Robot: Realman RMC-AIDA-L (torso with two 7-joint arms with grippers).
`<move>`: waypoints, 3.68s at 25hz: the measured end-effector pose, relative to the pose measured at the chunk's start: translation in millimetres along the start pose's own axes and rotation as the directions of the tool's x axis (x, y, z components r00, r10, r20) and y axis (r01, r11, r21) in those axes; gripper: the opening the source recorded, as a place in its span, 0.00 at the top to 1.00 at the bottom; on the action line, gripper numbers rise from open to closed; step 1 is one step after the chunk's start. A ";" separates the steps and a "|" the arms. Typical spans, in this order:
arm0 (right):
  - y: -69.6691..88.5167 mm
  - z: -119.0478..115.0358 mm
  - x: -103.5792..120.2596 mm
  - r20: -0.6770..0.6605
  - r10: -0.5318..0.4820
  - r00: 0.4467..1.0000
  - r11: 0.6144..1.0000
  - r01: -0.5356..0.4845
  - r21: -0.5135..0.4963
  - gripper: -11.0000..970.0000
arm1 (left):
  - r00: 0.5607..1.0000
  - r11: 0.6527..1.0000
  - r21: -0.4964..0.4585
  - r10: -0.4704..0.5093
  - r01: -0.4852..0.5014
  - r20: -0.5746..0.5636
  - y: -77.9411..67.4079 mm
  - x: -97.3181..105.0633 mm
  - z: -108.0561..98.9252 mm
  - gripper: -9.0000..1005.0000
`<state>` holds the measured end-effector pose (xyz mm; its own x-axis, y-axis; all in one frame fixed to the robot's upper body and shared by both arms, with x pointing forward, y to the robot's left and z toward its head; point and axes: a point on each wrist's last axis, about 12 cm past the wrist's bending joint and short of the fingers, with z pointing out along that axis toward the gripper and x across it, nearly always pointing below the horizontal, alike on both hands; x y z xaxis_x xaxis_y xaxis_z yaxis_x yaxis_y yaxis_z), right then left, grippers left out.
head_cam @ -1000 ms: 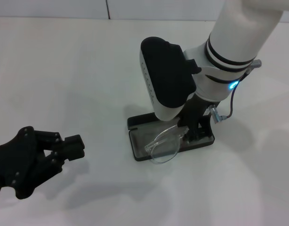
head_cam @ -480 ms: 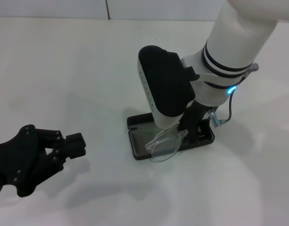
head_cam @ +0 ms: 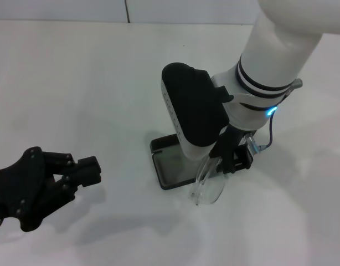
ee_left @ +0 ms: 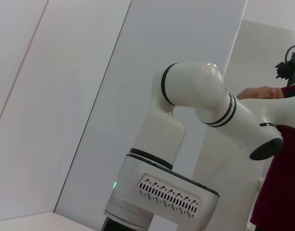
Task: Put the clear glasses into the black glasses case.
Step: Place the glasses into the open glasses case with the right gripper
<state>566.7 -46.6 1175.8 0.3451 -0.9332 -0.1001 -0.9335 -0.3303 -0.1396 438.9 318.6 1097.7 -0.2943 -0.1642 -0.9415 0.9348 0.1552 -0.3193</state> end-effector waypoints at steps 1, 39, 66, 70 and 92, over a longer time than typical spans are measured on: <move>0.2 0.2 0.0 -0.001 -0.001 1.000 1.000 0.001 0.000 0.76 | 1.000 1.000 0.000 0.000 0.000 0.000 0.0 0.0 0.0 0.90; 9.3 -39.6 5.2 0.038 -0.115 0.993 0.992 0.117 -0.049 0.87 | 0.999 1.000 -0.002 0.013 -0.013 0.032 -2.5 1.4 2.1 0.90; 16.0 -28.5 3.8 -0.048 -0.384 0.922 0.923 0.384 -0.012 0.59 | 0.995 0.993 0.095 -0.064 0.071 -0.074 -23.6 38.2 10.6 0.90; 17.1 -29.1 -0.8 -0.047 -0.404 0.914 0.915 0.405 0.008 0.59 | 0.995 0.993 0.098 -0.063 0.070 -0.074 -23.2 38.1 11.7 0.90; 19.8 -19.9 -10.6 -0.060 -0.453 0.890 0.889 0.455 0.041 0.59 | 0.995 0.990 0.109 -0.082 0.088 -0.058 -27.4 44.9 20.2 0.89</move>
<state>542.6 -46.0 1193.7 0.7237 -0.6893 0.0329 -0.6692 -0.7126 -0.2105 404.2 287.3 1066.4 -0.3813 -0.1195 -0.9167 0.9213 0.0331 -0.3875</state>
